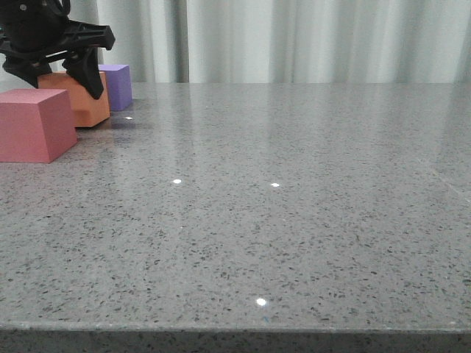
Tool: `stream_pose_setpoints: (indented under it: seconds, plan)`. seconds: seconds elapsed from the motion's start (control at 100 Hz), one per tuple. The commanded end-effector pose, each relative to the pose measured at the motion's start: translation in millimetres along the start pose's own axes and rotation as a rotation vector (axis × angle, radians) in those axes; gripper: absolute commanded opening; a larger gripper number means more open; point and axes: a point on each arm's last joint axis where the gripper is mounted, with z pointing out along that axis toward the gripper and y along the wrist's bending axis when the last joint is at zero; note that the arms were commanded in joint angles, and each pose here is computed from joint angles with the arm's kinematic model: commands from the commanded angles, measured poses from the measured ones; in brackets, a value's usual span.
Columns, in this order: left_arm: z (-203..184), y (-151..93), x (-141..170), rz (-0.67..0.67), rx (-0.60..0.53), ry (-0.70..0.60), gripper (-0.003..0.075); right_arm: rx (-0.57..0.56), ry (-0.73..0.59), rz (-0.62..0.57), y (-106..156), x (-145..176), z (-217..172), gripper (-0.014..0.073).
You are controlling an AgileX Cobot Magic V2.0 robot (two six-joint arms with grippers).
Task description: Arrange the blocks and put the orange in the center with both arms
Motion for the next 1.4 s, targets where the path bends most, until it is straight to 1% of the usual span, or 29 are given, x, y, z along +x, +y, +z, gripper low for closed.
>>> stream_pose_setpoints:
  seconds: [0.0, 0.21, 0.28, 0.35, 0.39, 0.4, 0.42, 0.43, 0.47, 0.5, 0.52, 0.56, 0.61, 0.66, 0.75, 0.87, 1.08, 1.219, 1.269, 1.389]
  plan:
    - [-26, -2, -16, -0.008, 0.02, -0.121, 0.0177, -0.019, -0.102, -0.017, 2, -16, -3, -0.0111]
    - [-25, -2, -15, -0.008, 0.019, -0.114, 0.0179, -0.019, -0.102, -0.017, 2, -16, -3, -0.0111]
    - [-25, -2, -15, -0.008, 0.019, -0.109, 0.0215, -0.019, -0.102, -0.017, 2, -16, -3, -0.0111]
    - [-25, -2, -14, -0.008, 0.019, -0.104, 0.0333, -0.019, -0.102, -0.017, 2, -16, -3, -0.0111]
    - [-25, -2, -14, -0.008, 0.018, -0.102, 0.0437, -0.019, -0.102, -0.017, 2, -16, -3, -0.0111]
    - [-25, -2, -14, -0.008, 0.018, -0.102, 0.0476, -0.019, -0.102, -0.017, 2, -16, -3, -0.0111]
    - [-25, -2, -14, -0.01, 0.02, -0.102, 0.0514, -0.019, -0.102, -0.017, 2, -16, -3, -0.0111]
    - [-25, -2, -14, -0.01, 0.02, -0.102, 0.0552, -0.019, -0.102, -0.017, 2, -16, -3, -0.0111]
    - [-25, -3, -14, -0.014, 0.024, -0.101, 0.0654, -0.019, -0.102, -0.017, 2, -16, -3, -0.0111]
    - [-25, -3, -14, -0.014, 0.023, -0.098, 0.0705, -0.019, -0.102, -0.017, 2, -16, -3, -0.0111]
    - [-25, -3, -14, -0.014, 0.024, -0.099, 0.072, -0.019, -0.102, -0.017, 2, -16, -3, -0.0111]
    - [-25, -3, -14, -0.015, 0.025, -0.099, 0.0699, -0.019, -0.102, -0.017, 2, -16, -3, -0.0111]
    - [-25, -3, -14, -0.015, 0.025, -0.099, 0.0652, -0.019, -0.102, -0.017, 2, -16, -3, -0.0111]
    - [-29, -3, -14, -0.015, 0.026, -0.108, 0.0633, -0.019, -0.102, -0.017, 2, -16, -3, -0.0111]
    - [-40, -4, -17, -0.014, 0.029, -0.133, 0.063, -0.019, -0.102, -0.017, 2, -16, -3, -0.0111]
    - [-68, -5, -21, -0.012, 0.036, -0.194, 0.063, -0.019, -0.102, -0.017, 2, -16, -3, -0.0111]
    - [-137, -6, -22, 0.007, 0.038, -0.362, 0.063, -0.019, -0.102, -0.017, 2, -16, -3, -0.0111]
    - [-180, -5, -9, 0.013, 0.045, -0.485, 0.063, -0.019, -0.102, -0.017, 2, -16, -3, -0.0111]
    - [-196, -4, -1, 0.013, 0.049, -0.531, 0.063, -0.019, -0.102, -0.017, 2, -16, -3, -0.0111]
    - [-220, -2, 25, 0.013, 0.056, -0.615, 0.0629, -0.019, -0.102, -0.017, 2, -16, -3, -0.0111]
